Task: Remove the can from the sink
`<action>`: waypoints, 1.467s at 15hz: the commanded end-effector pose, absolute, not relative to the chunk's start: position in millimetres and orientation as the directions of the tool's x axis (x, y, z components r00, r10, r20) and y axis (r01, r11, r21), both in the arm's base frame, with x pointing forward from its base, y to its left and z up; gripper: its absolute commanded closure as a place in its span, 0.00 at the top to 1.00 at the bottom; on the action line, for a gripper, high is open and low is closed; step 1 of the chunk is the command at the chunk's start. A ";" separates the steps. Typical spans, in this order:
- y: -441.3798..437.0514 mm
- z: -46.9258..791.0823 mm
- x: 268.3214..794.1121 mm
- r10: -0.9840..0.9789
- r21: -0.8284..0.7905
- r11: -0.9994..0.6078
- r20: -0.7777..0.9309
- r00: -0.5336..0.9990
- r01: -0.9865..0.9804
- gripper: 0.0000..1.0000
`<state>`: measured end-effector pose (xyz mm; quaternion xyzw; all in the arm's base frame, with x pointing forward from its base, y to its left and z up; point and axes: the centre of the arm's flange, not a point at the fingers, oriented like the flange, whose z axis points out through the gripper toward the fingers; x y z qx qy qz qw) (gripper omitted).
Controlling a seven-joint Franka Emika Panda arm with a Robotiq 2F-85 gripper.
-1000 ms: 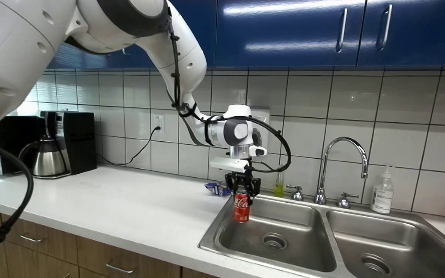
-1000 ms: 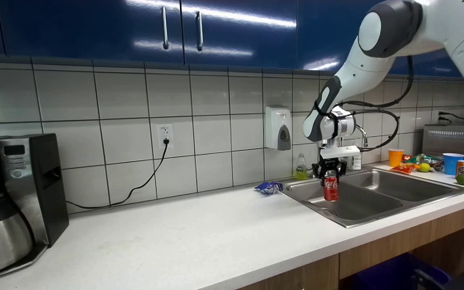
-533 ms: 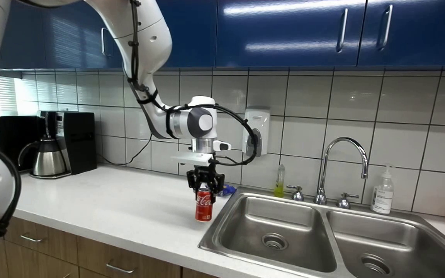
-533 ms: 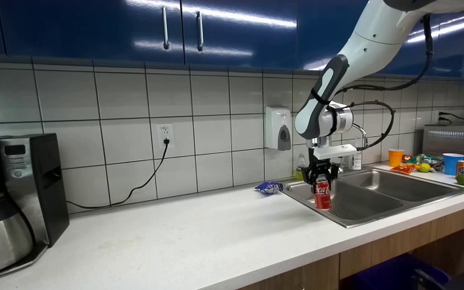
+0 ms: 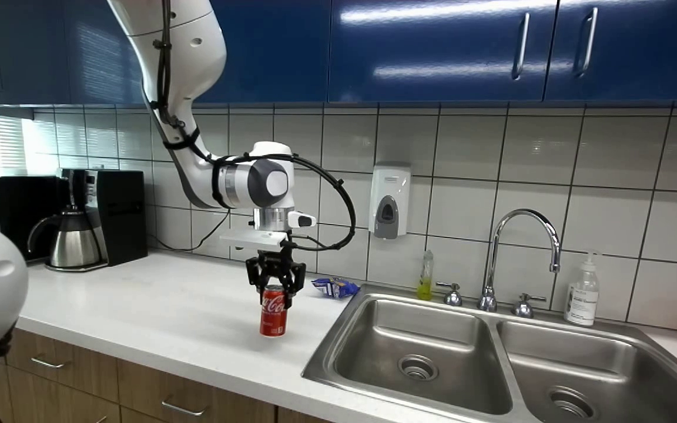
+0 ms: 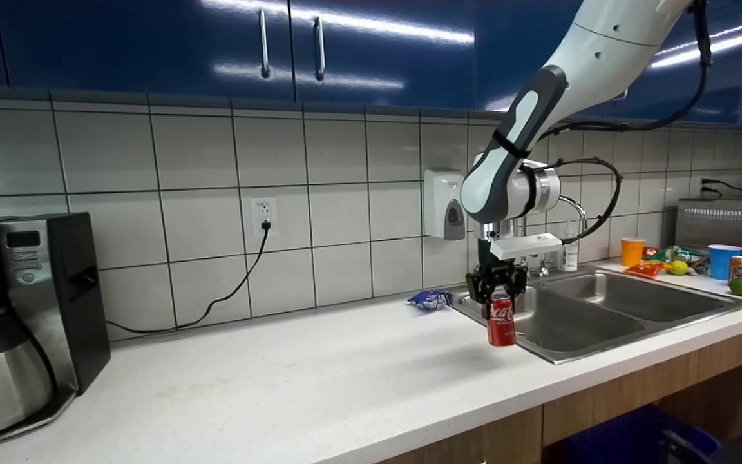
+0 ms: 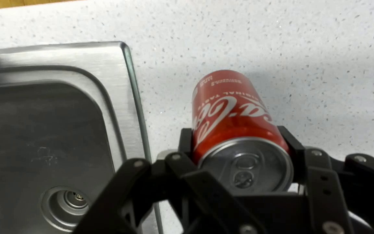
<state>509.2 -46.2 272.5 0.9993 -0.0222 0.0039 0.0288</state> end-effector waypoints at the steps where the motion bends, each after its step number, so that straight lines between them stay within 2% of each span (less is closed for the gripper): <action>1: -38.9 271.2 499.2 -0.053 0.059 -0.997 0.046 0.998 -0.056 0.38; 16: -37.6 220.8 510.6 -0.050 0.066 -0.996 0.109 0.993 -0.058 0.38; 17: -37.2 220.4 510.5 -0.055 0.066 -0.996 0.110 0.992 -0.062 0.52; 18: -37.5 221.3 510.6 -0.056 0.068 -0.996 0.113 0.992 -0.064 0.88; 21: -37.6 221.2 509.6 -0.059 0.068 -0.995 0.108 0.992 -0.067 1.00; 22: -37.3 221.7 508.8 -0.059 0.067 -0.996 0.106 0.993 -0.066 1.00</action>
